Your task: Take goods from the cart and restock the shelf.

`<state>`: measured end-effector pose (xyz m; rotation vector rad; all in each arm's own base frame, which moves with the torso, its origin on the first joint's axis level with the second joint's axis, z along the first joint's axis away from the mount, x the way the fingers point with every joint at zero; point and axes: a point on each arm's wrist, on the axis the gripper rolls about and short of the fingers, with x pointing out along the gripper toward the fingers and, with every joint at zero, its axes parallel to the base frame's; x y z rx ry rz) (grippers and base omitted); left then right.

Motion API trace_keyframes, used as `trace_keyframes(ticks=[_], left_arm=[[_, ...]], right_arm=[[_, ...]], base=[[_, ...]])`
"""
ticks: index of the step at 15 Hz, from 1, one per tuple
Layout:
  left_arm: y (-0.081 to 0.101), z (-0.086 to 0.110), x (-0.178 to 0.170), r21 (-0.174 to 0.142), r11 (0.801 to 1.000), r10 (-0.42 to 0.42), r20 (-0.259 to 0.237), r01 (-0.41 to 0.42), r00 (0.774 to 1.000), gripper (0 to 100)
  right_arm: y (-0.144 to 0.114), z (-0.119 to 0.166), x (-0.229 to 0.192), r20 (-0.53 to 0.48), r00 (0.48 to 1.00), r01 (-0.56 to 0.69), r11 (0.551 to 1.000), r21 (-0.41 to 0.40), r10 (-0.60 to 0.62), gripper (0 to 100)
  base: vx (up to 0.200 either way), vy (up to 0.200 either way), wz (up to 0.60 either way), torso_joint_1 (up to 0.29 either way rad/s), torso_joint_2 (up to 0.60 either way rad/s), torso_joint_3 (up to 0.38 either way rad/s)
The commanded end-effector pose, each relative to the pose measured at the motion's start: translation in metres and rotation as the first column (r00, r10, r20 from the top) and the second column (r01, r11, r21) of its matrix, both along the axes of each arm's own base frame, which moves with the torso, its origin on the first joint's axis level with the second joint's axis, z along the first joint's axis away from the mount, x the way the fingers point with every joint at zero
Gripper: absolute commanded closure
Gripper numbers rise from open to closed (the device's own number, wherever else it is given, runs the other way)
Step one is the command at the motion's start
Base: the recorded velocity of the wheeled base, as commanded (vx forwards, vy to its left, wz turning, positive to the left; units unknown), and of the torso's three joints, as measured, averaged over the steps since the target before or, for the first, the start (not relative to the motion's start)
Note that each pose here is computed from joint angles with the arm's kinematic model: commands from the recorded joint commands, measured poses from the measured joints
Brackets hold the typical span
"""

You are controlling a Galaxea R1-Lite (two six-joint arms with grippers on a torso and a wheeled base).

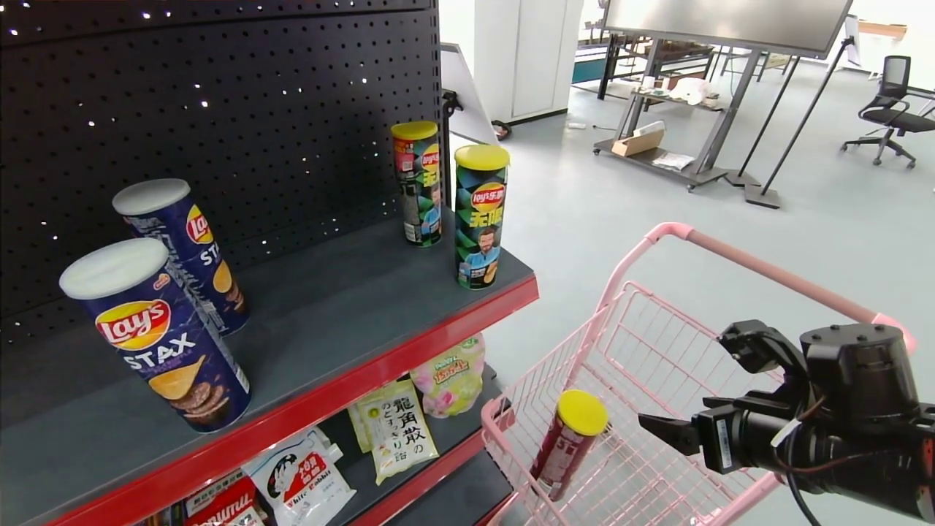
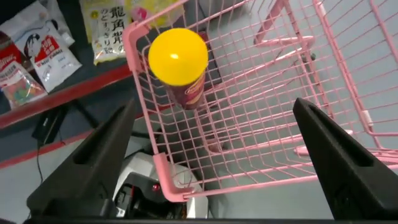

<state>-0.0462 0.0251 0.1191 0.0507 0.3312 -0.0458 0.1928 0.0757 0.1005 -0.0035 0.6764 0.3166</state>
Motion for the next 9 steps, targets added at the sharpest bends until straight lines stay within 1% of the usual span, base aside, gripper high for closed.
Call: trace_keyframes(ticks=[1, 6, 8, 9], left_arm=[[0.0, 0.0011, -0.0001, -0.001, 1.0, 0.001, 0.003, -0.001, 1.0, 0], [0.0002, 0.0018, -0.0003, 0.0, 1.0, 0.001, 0.006, -0.001, 1.0, 0], [0.0002, 0.0014, -0.0004, 0.014, 1.0, -0.004, 0.006, 0.003, 1.0, 0], [0.0002, 0.0014, -0.0004, 0.017, 1.0, -0.006, 0.006, 0.006, 1.0, 0]], right_arm=[[0.0067, -0.0045, -0.0006, -0.019, 0.999, -0.03, 1.0, -0.008, 0.03, 0], [0.0131, -0.0064, 0.0012, -0.013, 0.998, -0.056, 0.998, -0.006, 0.056, 0], [0.0141, -0.0087, 0.002, -0.007, 0.998, -0.056, 0.998, -0.008, 0.056, 0], [0.0151, -0.009, 0.0017, -0.009, 0.998, -0.061, 0.998, -0.009, 0.061, 0]], base=[[0.0, 0.0, 0.0, -0.154, 0.36, 0.207], [0.0, 0.0, 0.0, -0.144, 0.36, 0.21], [0.0, 0.0, 0.0, -0.139, 0.37, 0.227], [0.0, 0.0, 0.0, -0.154, 0.39, 0.237]])
